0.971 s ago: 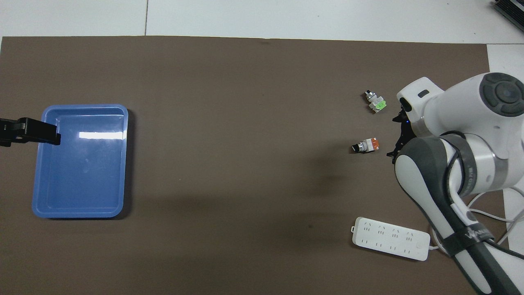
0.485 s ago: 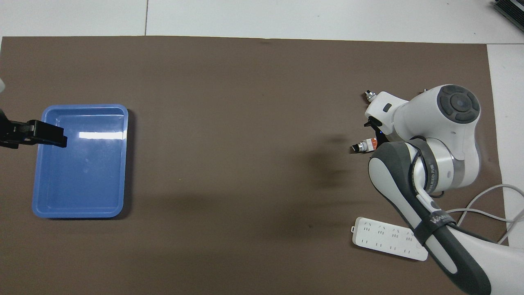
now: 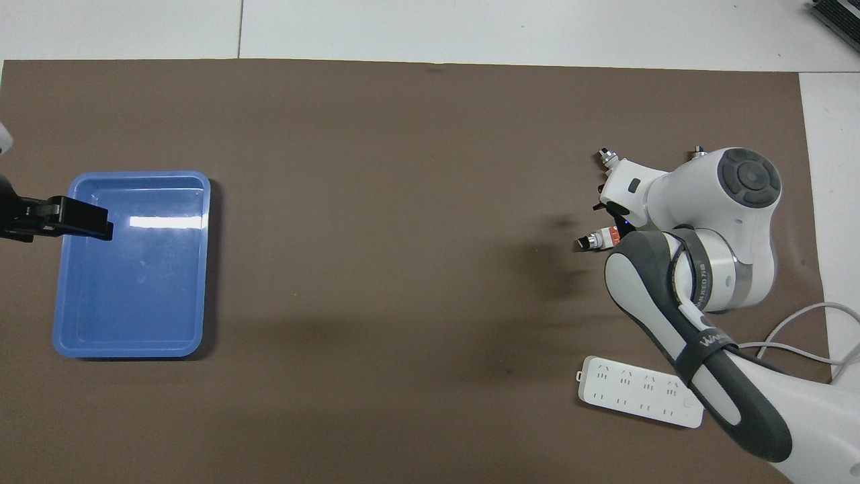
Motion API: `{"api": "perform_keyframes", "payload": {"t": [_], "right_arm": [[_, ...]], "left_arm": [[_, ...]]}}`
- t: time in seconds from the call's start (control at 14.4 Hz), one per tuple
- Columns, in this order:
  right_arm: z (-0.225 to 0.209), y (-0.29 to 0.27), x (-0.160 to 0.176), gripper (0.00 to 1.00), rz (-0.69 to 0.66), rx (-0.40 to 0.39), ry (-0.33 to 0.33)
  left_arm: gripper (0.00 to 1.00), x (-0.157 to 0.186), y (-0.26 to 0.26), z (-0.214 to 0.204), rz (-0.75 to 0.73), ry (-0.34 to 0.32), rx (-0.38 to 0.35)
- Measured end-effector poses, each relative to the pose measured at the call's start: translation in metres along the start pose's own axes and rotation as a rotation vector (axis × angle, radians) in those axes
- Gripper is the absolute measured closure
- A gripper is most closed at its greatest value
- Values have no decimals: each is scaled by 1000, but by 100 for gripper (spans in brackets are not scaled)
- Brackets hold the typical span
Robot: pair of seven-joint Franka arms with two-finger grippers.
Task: Turn and place switch with both arms
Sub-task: 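Lower the right gripper and grasp the orange-and-white switch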
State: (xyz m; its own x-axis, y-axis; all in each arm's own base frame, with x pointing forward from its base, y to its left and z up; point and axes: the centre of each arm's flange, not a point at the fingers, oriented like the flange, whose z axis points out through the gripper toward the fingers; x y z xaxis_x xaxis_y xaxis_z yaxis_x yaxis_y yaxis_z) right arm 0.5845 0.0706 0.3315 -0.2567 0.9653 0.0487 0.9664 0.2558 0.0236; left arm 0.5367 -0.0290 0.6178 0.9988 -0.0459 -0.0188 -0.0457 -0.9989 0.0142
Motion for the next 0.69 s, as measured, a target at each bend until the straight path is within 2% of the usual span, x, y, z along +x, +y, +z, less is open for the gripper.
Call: {"api": "perform_keyframes", "payload": {"t": [0.42,0.69], "right_arm": [[29,-19,-9,0,-22,30,4],[36,-23,-17,0,-29,10,-1]], "left_arm": [[0,0,0,0,0,5,0],[0,1,0,-1,0,10,0]]}}
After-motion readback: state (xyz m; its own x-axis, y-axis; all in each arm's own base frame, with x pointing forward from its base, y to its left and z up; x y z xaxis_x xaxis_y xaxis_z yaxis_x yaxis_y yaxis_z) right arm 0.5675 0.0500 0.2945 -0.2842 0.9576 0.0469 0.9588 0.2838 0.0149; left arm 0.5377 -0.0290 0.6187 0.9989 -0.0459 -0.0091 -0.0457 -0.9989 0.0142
